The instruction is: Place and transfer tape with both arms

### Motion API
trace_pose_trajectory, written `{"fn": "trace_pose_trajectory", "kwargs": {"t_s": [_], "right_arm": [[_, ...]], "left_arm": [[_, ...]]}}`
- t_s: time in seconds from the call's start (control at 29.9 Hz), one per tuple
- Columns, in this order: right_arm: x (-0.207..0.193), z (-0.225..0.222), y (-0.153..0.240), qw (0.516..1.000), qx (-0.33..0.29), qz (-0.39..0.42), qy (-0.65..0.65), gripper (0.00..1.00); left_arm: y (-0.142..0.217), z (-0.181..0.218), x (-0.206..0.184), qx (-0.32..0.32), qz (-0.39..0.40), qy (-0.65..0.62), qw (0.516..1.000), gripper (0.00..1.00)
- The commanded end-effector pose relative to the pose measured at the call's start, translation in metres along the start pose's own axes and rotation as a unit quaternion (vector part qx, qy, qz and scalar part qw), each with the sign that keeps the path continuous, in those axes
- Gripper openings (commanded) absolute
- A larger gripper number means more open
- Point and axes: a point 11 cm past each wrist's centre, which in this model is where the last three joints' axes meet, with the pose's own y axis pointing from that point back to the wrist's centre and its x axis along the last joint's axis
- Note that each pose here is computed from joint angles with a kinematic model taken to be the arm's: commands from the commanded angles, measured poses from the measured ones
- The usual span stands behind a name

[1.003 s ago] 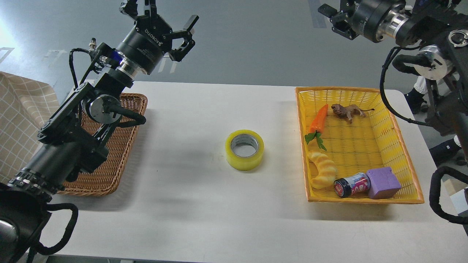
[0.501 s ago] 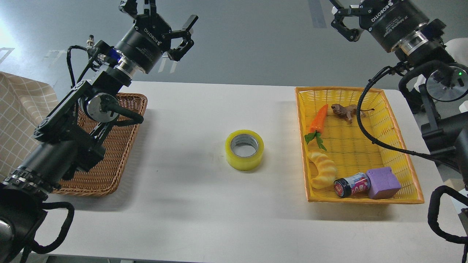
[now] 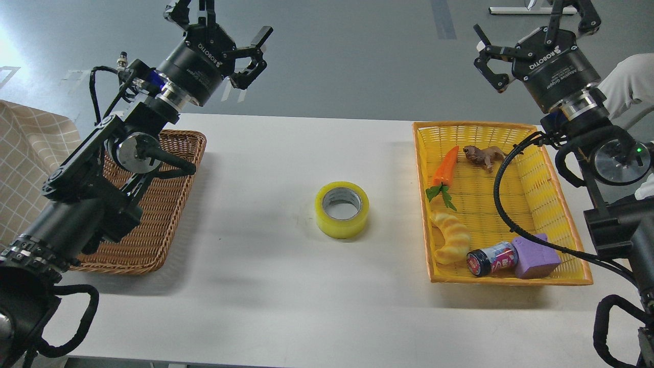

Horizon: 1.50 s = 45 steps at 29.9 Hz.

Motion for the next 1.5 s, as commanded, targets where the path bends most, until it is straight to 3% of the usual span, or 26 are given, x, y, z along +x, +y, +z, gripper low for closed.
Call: {"fn": "trace_pose_trajectory", "kwargs": {"t_s": [0.0,0.2,0.53,0.8,0.87,1.24,1.47], "right_arm": [[0.007,0.003,0.011,1.0,-0.002,0.009,-0.001,1.0],[0.009,0.004,0.027,1.0,-0.001,0.011,0.003,1.0],[0.023,-0.016,0.057,0.999,0.02,0.035,0.014,1.0],[0.037,-0.018,0.084,0.998,0.031,0.062,0.012,1.0],[0.041,-0.02,0.09,0.997,0.033,0.069,0.012,1.0],[0.05,-0.019,0.104,0.995,0.04,0.086,0.007,1.0],[0.05,-0.017,0.103,0.996,0.039,0.085,0.005,1.0]], "left_arm": [[0.0,0.0,-0.001,0.021,-0.011,-0.053,0.998,0.98],[0.0,-0.012,-0.005,0.079,-0.038,-0.172,0.981,0.98],[-0.016,-0.017,-0.017,0.148,-0.083,-0.399,0.901,0.98],[-0.027,-0.052,-0.055,0.205,-0.193,-0.531,0.799,0.98],[-0.03,-0.064,-0.061,0.22,-0.22,-0.584,0.75,0.98],[-0.024,-0.1,-0.057,0.296,-0.266,-0.725,0.562,0.98],[-0.008,-0.126,-0.062,0.313,-0.314,-0.739,0.507,0.98]]}}
